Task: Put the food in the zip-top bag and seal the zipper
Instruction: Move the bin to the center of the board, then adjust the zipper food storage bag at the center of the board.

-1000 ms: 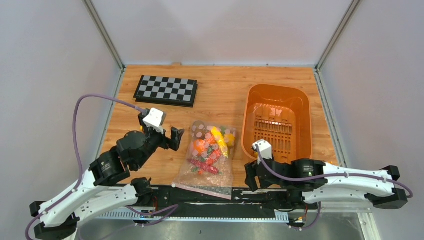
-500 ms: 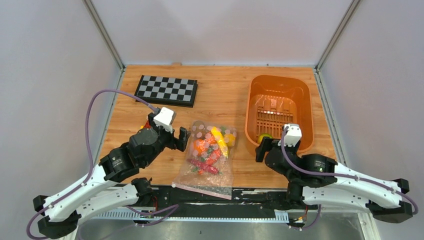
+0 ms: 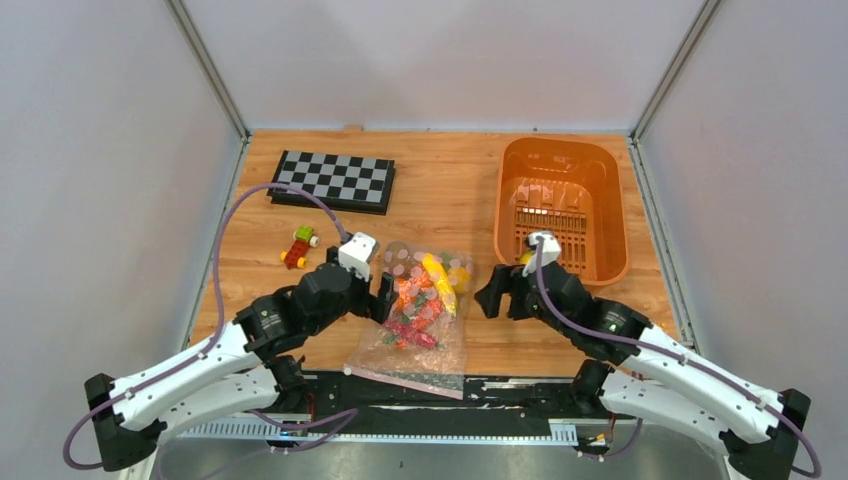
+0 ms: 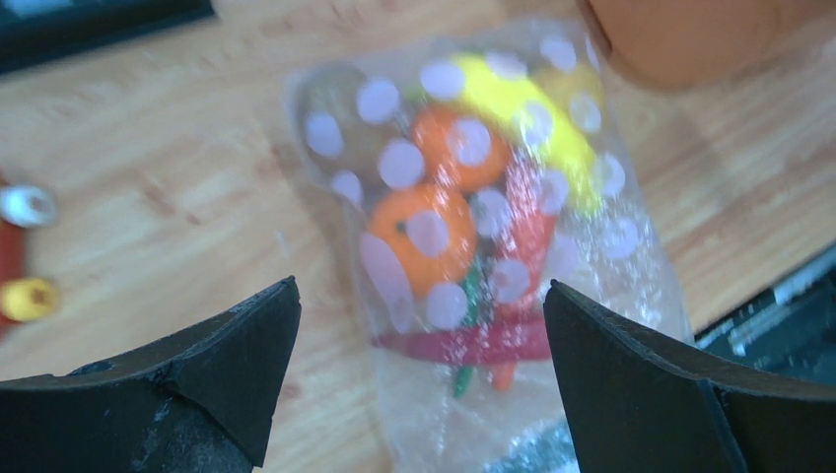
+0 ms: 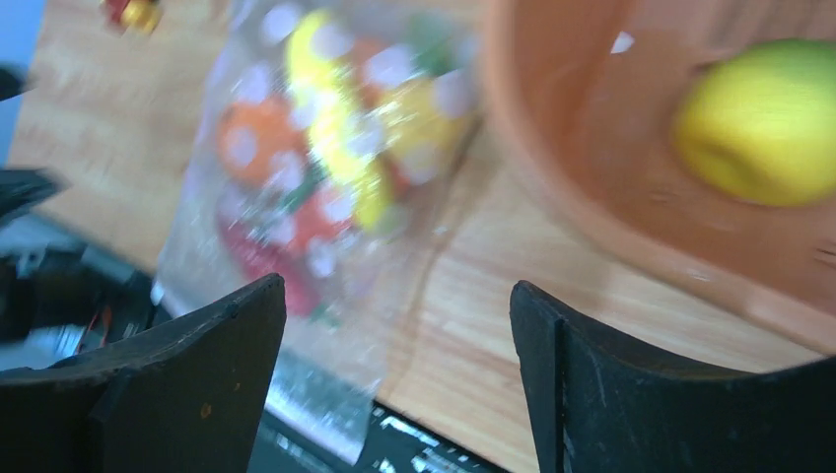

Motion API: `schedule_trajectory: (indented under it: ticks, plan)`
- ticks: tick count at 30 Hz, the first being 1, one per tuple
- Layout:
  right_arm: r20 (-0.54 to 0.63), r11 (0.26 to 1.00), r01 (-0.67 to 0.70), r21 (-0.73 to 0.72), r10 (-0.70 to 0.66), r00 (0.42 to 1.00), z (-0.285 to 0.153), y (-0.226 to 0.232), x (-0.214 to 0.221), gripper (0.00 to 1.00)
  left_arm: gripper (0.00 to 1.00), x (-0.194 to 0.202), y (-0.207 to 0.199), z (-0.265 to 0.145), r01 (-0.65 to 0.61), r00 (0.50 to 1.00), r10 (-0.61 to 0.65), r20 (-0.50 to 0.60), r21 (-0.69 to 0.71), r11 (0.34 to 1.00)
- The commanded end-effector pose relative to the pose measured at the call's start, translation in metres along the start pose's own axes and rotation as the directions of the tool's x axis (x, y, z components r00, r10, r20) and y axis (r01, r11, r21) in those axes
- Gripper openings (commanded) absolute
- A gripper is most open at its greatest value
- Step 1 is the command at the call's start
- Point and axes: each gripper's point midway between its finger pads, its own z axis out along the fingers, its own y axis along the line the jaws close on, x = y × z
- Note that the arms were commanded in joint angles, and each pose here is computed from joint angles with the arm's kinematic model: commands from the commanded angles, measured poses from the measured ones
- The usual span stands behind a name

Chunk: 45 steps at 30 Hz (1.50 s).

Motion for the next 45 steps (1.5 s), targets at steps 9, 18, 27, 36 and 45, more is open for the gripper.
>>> schedule_trajectory:
  ticks: [9, 18, 27, 36, 45]
  plan:
    - [-0.228, 0.984, 0.160, -0.072, -0.173, 0.958, 0.038, 0.075, 0.090, 0.92, 1.00, 0.082, -0.010, 0.006, 0.280, 0.959, -0.274, -0.076, 0.083, 0.956]
    - [-0.266, 0.954, 0.299, 0.005, -0.287, 0.920, 0.089, 0.070, 0.085, 0.97, 1.00, 0.111, -0.037, 0.022, 0.335, 0.938, -0.307, -0.162, 0.186, 0.924]
    - [-0.252, 0.879, 0.473, 0.055, -0.446, 0.859, 0.105, 0.060, 0.051, 0.96, 1.00, 0.092, -0.051, 0.027, 0.341, 0.938, -0.312, -0.154, 0.228, 0.912]
    - [-0.121, 0.892, 0.425, -0.154, -0.444, 0.888, 0.063, 0.106, 0.009, 0.96, 1.00, 0.066, 0.005, 0.018, 0.246, 0.966, -0.250, -0.063, -0.062, 0.967]
    - [0.248, 0.917, 0.388, -0.095, -0.356, 0.901, 0.018, 0.112, -0.091, 1.00, 1.00, -0.006, 0.047, 0.000, 0.140, 0.982, -0.105, 0.158, -0.230, 0.963]
